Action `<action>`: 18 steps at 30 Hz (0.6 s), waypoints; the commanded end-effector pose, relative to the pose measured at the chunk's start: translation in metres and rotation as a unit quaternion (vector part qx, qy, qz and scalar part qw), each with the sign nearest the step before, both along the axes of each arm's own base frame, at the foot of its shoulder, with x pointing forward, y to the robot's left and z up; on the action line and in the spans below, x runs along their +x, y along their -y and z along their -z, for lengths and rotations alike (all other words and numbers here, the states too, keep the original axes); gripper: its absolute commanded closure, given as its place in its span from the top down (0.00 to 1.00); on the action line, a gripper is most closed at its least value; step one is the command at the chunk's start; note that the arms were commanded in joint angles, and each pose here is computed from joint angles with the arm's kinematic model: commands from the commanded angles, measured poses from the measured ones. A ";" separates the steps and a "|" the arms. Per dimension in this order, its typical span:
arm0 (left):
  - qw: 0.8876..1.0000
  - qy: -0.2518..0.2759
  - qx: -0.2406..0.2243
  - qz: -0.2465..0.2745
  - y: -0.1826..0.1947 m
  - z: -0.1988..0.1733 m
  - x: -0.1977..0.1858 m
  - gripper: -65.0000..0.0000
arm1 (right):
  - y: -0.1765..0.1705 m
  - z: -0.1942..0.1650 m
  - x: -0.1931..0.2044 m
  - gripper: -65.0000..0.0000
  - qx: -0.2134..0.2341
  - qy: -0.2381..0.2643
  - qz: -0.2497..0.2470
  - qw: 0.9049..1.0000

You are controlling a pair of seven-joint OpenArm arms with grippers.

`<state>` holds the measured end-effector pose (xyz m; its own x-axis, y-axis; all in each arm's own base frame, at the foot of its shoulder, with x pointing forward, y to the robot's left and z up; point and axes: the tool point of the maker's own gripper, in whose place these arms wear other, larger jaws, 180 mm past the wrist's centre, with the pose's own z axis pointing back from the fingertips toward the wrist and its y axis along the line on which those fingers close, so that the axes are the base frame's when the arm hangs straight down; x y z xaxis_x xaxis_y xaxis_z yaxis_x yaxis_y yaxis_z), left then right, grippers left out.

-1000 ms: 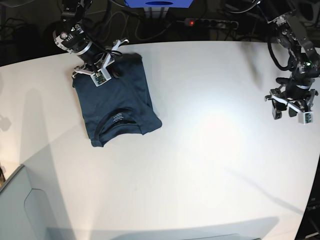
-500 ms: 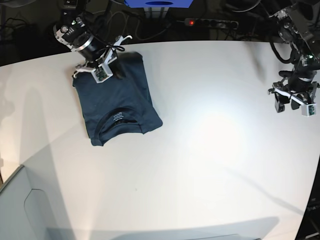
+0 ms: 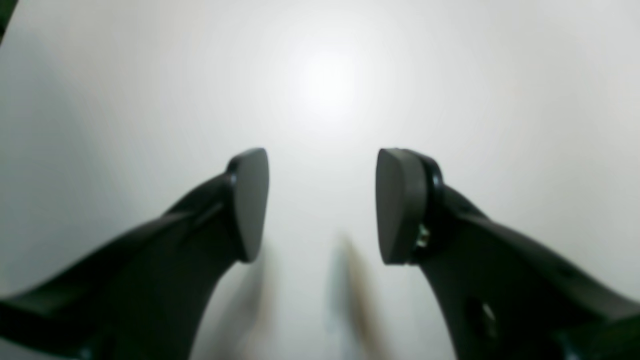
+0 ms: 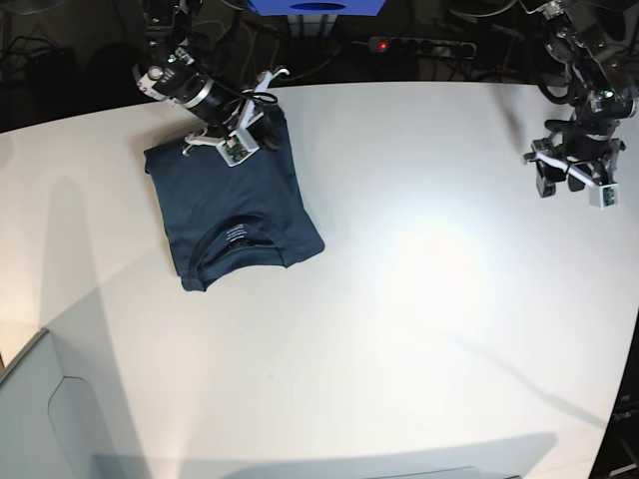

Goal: Fold the T-shirt properly
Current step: 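Straighten the folded shirt's edge with the right gripper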

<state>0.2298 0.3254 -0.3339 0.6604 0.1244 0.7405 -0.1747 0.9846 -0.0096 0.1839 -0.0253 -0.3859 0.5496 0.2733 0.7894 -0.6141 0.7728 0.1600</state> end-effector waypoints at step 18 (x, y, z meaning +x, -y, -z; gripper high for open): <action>0.999 0.008 -0.006 -0.044 -0.014 0.000 -0.022 0.50 | 0.171 -0.002 0.059 0.00 -0.093 0.043 0.167 0.981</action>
<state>0.2018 0.3366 -0.3453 0.6631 0.2073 0.7192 -0.2669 0.9632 -0.0315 0.2346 -0.1988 -0.3972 0.6144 0.2308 0.7545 -0.3111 0.9497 -0.0372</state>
